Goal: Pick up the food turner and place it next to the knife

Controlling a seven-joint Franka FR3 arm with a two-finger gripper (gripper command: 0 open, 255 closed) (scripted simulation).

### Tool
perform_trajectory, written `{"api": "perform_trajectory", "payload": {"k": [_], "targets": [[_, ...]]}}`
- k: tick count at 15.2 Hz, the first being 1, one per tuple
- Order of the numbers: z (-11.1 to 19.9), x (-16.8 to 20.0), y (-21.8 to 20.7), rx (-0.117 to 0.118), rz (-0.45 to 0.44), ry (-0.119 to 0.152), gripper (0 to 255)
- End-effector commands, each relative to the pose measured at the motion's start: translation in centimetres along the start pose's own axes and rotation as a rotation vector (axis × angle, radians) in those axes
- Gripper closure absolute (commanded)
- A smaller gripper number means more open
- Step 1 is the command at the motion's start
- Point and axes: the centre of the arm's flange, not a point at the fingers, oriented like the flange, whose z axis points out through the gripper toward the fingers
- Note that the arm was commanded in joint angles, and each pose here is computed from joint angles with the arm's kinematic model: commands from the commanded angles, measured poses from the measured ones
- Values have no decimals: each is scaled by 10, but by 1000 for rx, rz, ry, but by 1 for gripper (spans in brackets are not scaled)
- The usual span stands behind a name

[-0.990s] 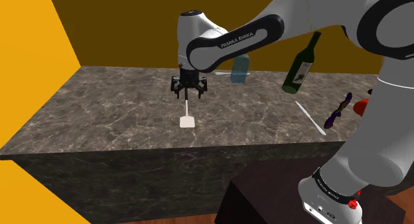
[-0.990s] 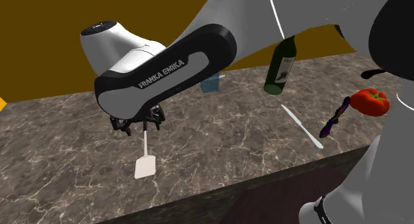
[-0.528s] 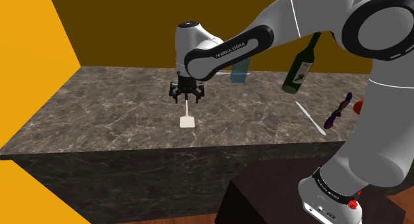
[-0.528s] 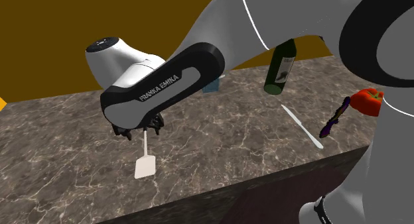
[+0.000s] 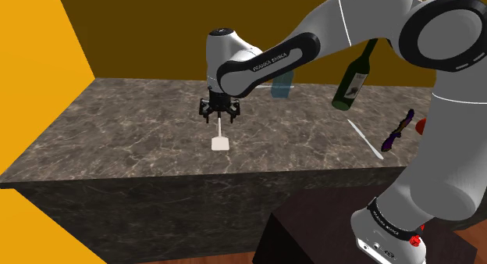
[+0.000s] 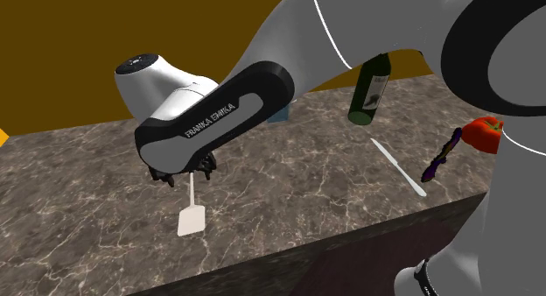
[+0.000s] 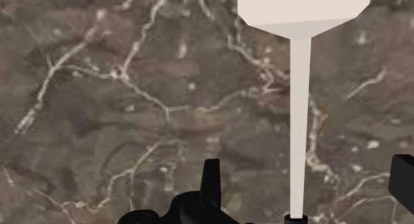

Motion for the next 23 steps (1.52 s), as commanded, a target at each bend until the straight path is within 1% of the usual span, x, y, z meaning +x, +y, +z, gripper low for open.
{"api": "perform_trajectory", "payload": {"k": [1,10,23], "targets": [[0,0,0,0,0,0,255],[0,0,0,0,0,0,255],[-68,5,0,0,0,0,255]]}}
